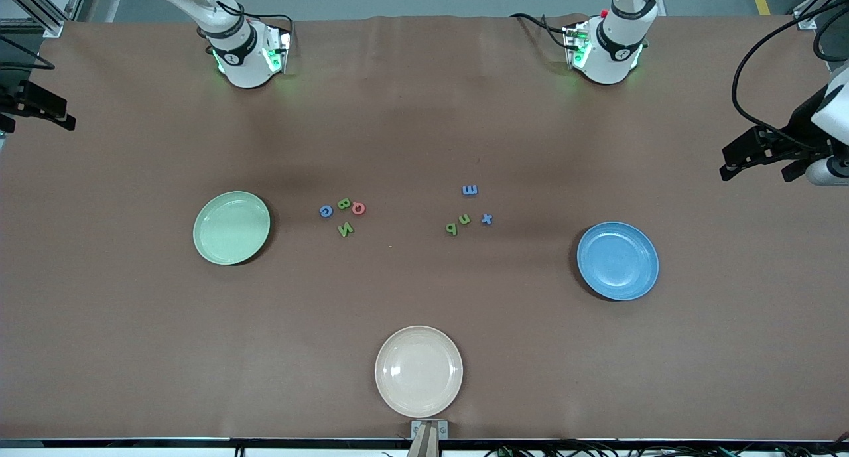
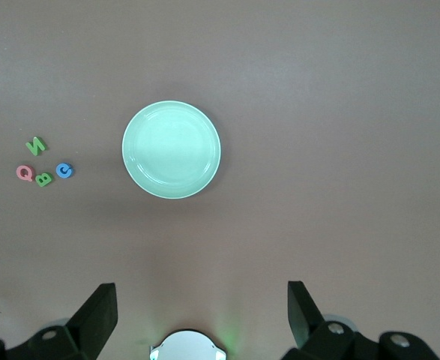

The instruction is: Sort upper and lower case letters into plates

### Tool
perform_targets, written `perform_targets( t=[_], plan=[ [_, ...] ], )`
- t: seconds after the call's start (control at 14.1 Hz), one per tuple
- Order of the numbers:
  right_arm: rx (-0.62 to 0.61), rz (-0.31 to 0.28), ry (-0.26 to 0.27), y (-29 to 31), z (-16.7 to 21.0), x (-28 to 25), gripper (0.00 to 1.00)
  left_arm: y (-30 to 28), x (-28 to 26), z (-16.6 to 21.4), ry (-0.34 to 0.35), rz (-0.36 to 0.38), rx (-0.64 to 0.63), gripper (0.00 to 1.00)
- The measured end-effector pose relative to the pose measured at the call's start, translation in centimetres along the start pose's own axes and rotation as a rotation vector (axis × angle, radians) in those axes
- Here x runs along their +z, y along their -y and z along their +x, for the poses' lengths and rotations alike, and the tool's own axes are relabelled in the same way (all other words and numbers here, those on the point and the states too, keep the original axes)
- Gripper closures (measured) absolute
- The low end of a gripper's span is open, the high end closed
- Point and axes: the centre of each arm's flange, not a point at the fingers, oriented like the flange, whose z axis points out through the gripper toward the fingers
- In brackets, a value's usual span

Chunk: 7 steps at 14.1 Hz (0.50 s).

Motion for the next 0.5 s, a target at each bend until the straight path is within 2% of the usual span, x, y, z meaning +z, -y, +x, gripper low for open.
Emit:
perform_targets(
  t=[0.28, 0.5],
  plan=[
    [-0.003, 0.001, -0.003, 0.15, -0.58, -0.09, 0.0, -0.02, 0.0, 0.0, 0.0, 0.0, -0.001, 0.0],
    [-0.004, 0.004, -0.007, 0.2, -0.53, -0.08, 0.0, 0.02, 0.31, -0.02, 0.008, 0.001, -0.05, 0.0]
  ],
)
